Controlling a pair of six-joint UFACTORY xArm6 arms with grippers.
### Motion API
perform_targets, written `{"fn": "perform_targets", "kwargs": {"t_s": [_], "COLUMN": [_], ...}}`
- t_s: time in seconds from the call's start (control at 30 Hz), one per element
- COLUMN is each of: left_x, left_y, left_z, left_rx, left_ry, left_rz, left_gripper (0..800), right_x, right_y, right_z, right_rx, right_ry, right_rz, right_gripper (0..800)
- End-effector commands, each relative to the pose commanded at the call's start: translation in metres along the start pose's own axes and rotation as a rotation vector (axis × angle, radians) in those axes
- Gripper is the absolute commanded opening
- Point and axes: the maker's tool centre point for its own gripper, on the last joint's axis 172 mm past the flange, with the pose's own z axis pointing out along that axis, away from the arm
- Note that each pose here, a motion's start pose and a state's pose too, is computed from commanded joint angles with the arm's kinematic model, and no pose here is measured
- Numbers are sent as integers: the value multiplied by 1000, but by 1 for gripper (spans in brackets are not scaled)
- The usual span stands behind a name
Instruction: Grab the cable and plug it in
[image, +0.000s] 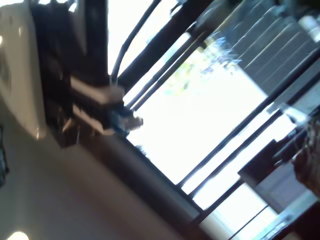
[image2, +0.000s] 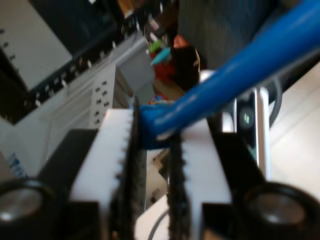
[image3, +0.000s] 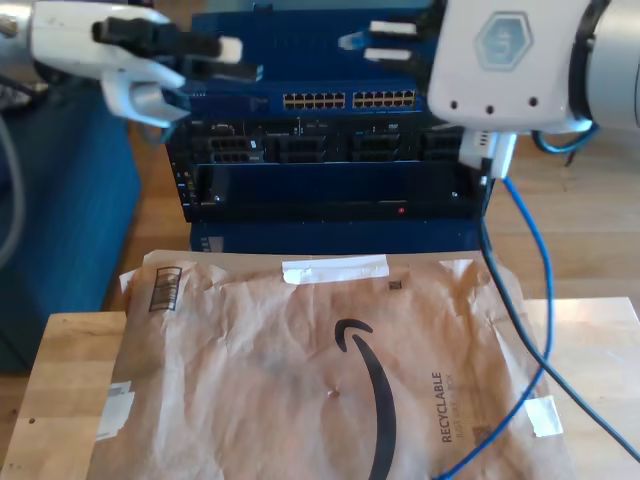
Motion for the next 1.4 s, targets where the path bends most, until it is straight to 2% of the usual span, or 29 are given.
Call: {"fn": "perform_targets", "kwargs": {"t_s": [0.07, 0.13, 0.17, 0.23, 0.3, 0.4, 0.47, 0.57, 0.73, 0.83, 0.97, 1.03, 1.17, 1.23, 1.4], "left_x": [23, 46, 59, 80, 97, 138, 176, 221, 326, 390, 471, 504, 531, 544, 589], "left_y": [13, 24, 29, 37, 44, 48, 38, 20, -8, -31, -58, -73, -93, -95, -88], "left_z": [-13, -29, -36, -53, -78, -111, -122, -131, -160, -179, -175, -165, -149, -130, -116], "left_rx": [-66, -135, -159, -194, -232, -267, -271, -266, -230, -218, -154, -164, -184, -171, -210], "left_ry": [74, 162, 206, 263, 283, 368, 433, 491, 526, 509, 500, 499, 543, 509, 567], "left_rz": [-18, -14, -1, 62, 110, 137, 150, 210, 263, 235, 244, 255, 303, 297, 290], "left_gripper": [799, 799, 799, 799, 799, 799, 799, 800, 800, 800, 800, 800, 800, 800, 800], "right_x": [23, 45, 55, 73, 86, 104, 111, 118, 123, 126, 132, 135, 134, 137, 142], "right_y": [-4, 1, 2, 10, 15, 27, 29, 31, 38, 43, 53, 57, 58, 64, 77], "right_z": [-4, -6, -7, -7, -9, -9, -9, -10, -9, -8, -5, -5, -6, -6, -8], "right_rx": [15, 16, 17, 11, 8, -4, -5, -6, -16, -23, -39, -44, -43, -49, -61], "right_ry": [41, 78, 95, 124, 146, 174, 185, 198, 205, 208, 215, 219, 218, 221, 227], "right_rz": [19, 40, 49, 67, 81, 101, 109, 117, 123, 128, 135, 139, 138, 142, 147], "right_gripper": [1, 1, 1, 1, 1, 1, 1, 1, 1, 1, 1, 1, 1, 1, 1]}}
